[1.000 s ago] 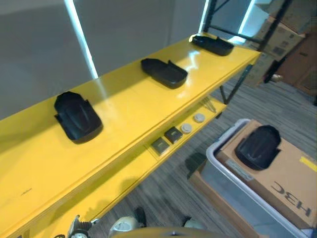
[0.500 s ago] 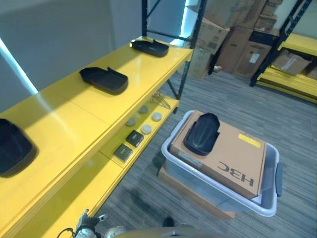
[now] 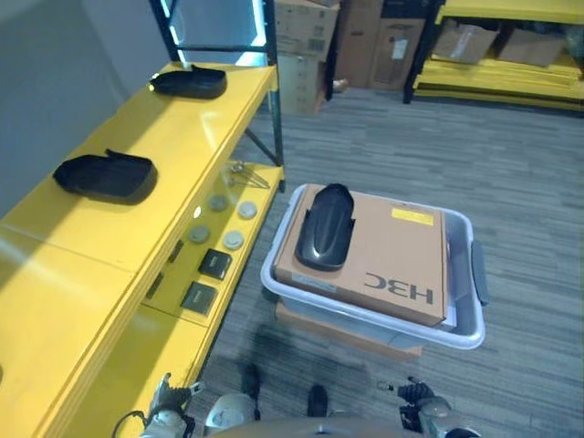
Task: Move parts from the plastic box to the shelf.
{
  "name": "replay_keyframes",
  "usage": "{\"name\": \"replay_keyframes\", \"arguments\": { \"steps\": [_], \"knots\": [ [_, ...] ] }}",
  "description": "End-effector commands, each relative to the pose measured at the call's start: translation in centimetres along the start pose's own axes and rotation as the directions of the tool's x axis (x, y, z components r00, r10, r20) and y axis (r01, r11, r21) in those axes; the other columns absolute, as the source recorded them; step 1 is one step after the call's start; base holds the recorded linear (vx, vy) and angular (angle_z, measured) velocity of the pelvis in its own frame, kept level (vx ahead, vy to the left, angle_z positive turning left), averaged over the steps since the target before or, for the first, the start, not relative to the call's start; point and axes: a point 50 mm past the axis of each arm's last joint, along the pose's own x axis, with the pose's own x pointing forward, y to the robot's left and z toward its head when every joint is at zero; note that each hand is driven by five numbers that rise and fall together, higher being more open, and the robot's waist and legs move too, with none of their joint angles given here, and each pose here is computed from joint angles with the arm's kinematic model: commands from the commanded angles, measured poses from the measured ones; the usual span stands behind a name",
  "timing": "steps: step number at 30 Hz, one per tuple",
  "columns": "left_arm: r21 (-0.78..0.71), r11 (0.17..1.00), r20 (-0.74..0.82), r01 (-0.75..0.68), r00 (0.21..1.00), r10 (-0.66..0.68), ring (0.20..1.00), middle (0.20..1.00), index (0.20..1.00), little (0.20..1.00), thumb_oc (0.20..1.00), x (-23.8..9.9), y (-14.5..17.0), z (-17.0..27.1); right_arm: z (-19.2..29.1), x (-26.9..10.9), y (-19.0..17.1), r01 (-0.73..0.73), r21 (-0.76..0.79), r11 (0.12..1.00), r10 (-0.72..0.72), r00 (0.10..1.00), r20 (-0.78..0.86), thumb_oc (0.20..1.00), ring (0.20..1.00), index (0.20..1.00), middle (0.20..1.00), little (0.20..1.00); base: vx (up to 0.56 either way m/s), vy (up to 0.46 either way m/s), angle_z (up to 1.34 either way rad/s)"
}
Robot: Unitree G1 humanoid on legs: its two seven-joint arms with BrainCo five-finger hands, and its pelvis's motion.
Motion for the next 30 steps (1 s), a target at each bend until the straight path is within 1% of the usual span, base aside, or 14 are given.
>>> {"name": "replay_keyframes", "arguments": {
  "steps": [1, 2, 3, 4, 5, 7, 8, 15, 16, 17, 20, 24, 26, 30],
  "knots": [
    [0.005, 0.996, 0.012, -0.090, 0.996, 0.090, 1.000, 1.000, 1.000, 1.000, 1.000, 0.7, 2.4, 0.3, 4.4, -0.5, 1.2, 0.007, 0.101, 0.995, -0.026, 0.982, 0.188, 1.000, 1.000, 1.000, 1.000, 1.000, 0.03, 0.043, 0.06],
    [0.002, 0.995, 0.009, -0.096, 0.995, 0.096, 1.000, 1.000, 1.000, 1.000, 1.000, 0.6, 2.5, -0.1, 6.1, -1.0, 1.5, -0.004, 0.116, 0.993, -0.024, 0.970, 0.243, 1.000, 1.000, 1.000, 1.000, 1.000, 0.02, 0.033, -0.07],
    [0.001, 0.994, 0.007, -0.105, 0.994, 0.105, 1.000, 1.000, 1.000, 1.000, 1.000, 0.5, 2.5, -0.7, 9.5, -2.2, 1.7, -0.024, 0.150, 0.988, -0.032, 0.931, 0.363, 1.000, 1.000, 1.000, 1.000, 1.000, 0.02, 0.015, -0.10],
    [0.000, 0.994, 0.008, -0.109, 0.994, 0.109, 1.000, 1.000, 1.000, 1.000, 1.000, 0.4, 2.5, -0.9, 10.6, -2.6, 1.6, -0.026, 0.152, 0.988, -0.042, 0.905, 0.424, 1.000, 1.000, 1.000, 1.000, 1.000, 0.01, 0.022, -0.17],
    [-0.007, 0.993, 0.005, -0.115, 0.993, 0.115, 1.000, 1.000, 1.000, 1.000, 1.000, 0.3, 2.8, -1.3, 13.8, -4.3, 1.1, -0.034, 0.175, 0.984, -0.068, 0.838, 0.542, 1.000, 1.000, 1.000, 1.000, 1.000, 0.01, 0.018, -0.11],
    [-0.007, 0.993, 0.004, -0.118, 0.993, 0.118, 1.000, 1.000, 1.000, 1.000, 1.000, 0.3, 2.9, -1.5, 15.0, -4.9, 0.8, -0.031, 0.183, 0.983, -0.081, 0.813, 0.577, 1.000, 1.000, 1.000, 1.000, 1.000, 0.00, 0.008, -0.04],
    [-0.003, 0.992, 0.003, -0.122, 0.992, 0.123, 1.000, 1.000, 1.000, 1.000, 1.000, 0.2, 3.1, -1.8, 17.3, -6.3, 0.1, -0.026, 0.214, 0.976, -0.125, 0.741, 0.660, 1.000, 1.000, 1.000, 1.000, 1.000, 0.00, 0.010, 0.05],
    [0.004, 0.990, -0.012, -0.139, 0.990, 0.139, 1.000, 1.000, 1.000, 1.000, 1.000, 0.4, 4.5, -2.6, 26.3, -11.5, -4.6, -0.038, 0.347, 0.937, -0.281, 0.509, 0.814, 1.000, 1.000, 1.000, 1.000, 1.000, 0.00, 0.017, 0.04],
    [0.005, 0.990, -0.014, -0.139, 0.990, 0.139, 1.000, 1.000, 1.000, 1.000, 1.000, 0.4, 4.6, -2.7, 26.6, -11.6, -4.7, -0.042, 0.349, 0.936, -0.281, 0.509, 0.813, 1.000, 1.000, 1.000, 1.000, 1.000, 0.04, 0.034, 0.06],
    [0.014, 0.989, -0.035, -0.146, 0.989, 0.147, 1.000, 1.000, 1.000, 1.000, 1.000, 0.3, 4.6, -3.4, 28.0, -12.8, -5.6, -0.019, 0.382, 0.924, -0.328, 0.476, 0.816, 1.000, 1.000, 1.000, 1.000, 1.000, 0.08, 0.018, 0.13],
    [0.030, 0.988, -0.057, -0.153, 0.986, 0.154, 1.000, 1.000, 1.000, 1.000, 1.000, 0.1, 4.6, -4.3, 28.2, -13.1, -6.8, 0.039, 0.426, 0.904, -0.393, 0.471, 0.790, 1.000, 1.000, 1.000, 1.000, 1.000, 0.07, 0.004, 0.18],
    [0.033, 0.986, -0.076, -0.160, 0.984, 0.163, 1.000, 1.000, 1.000, 1.000, 1.000, -0.1, 4.6, -5.0, 27.2, -12.0, -8.5, 0.219, 0.468, 0.856, -0.512, 0.477, 0.714, 1.000, 1.000, 1.000, 1.000, 1.000, 0.09, 0.009, -0.01],
    [0.039, 0.988, -0.057, -0.151, 0.987, 0.153, 1.000, 1.000, 1.000, 1.000, 1.000, -0.2, 4.6, -5.1, 26.0, -10.4, -10.4, 0.381, 0.501, 0.777, -0.630, 0.473, 0.616, 1.000, 1.000, 1.000, 1.000, 1.000, 0.16, 0.039, -0.01],
    [0.026, 0.992, 0.012, -0.126, 0.992, 0.126, 1.000, 1.000, 1.000, 1.000, 1.000, 0.2, 4.8, -3.7, 25.3, -9.0, -12.8, 0.500, 0.538, 0.679, -0.734, 0.452, 0.506, 1.000, 1.000, 1.000, 1.000, 1.000, 0.04, 0.022, 0.01]
  ]
}}
